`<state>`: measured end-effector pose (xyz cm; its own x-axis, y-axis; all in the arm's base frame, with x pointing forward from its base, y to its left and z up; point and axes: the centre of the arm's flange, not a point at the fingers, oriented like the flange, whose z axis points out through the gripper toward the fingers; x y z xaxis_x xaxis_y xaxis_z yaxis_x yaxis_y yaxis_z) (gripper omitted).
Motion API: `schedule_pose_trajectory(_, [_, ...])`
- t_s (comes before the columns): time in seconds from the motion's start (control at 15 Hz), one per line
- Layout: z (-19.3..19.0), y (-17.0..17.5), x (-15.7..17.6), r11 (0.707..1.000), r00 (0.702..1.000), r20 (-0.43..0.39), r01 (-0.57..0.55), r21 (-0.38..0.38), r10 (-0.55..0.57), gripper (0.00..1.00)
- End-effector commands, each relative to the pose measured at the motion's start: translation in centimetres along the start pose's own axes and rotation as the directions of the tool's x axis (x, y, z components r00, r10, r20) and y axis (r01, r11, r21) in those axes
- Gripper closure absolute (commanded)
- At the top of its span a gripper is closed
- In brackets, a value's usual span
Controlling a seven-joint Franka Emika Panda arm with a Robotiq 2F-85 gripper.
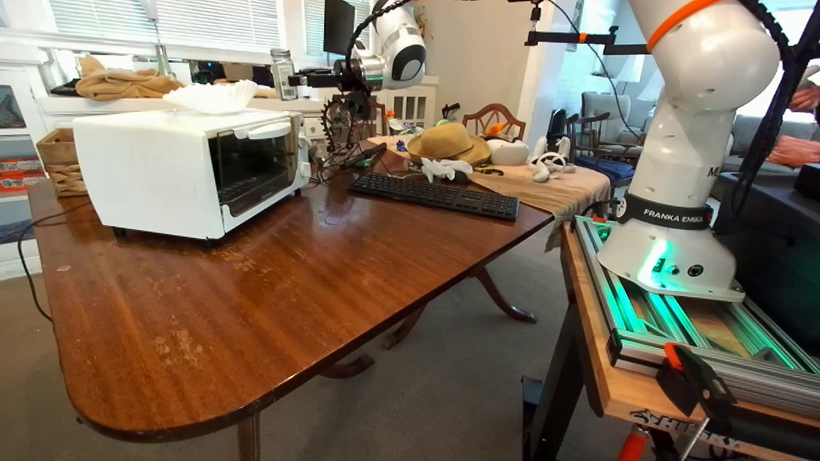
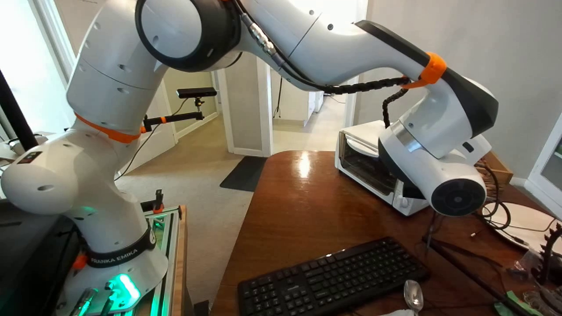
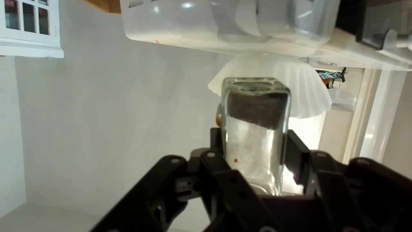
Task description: Put the white paper plate and the glass container on the microwave
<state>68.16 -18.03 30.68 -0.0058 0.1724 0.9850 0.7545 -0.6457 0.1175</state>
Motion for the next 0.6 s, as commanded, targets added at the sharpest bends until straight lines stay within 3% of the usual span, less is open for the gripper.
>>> schedule_pose_trajectory(0.0, [0.0,0.0,0.0,1.000,1.000,0.000,0.000,0.000,0.000,0.76])
schedule_pose_trajectory(0.53, [3.9,3.2,-0.7,0.999,1.000,-0.013,-0.016,0.049,0.017,0.76])
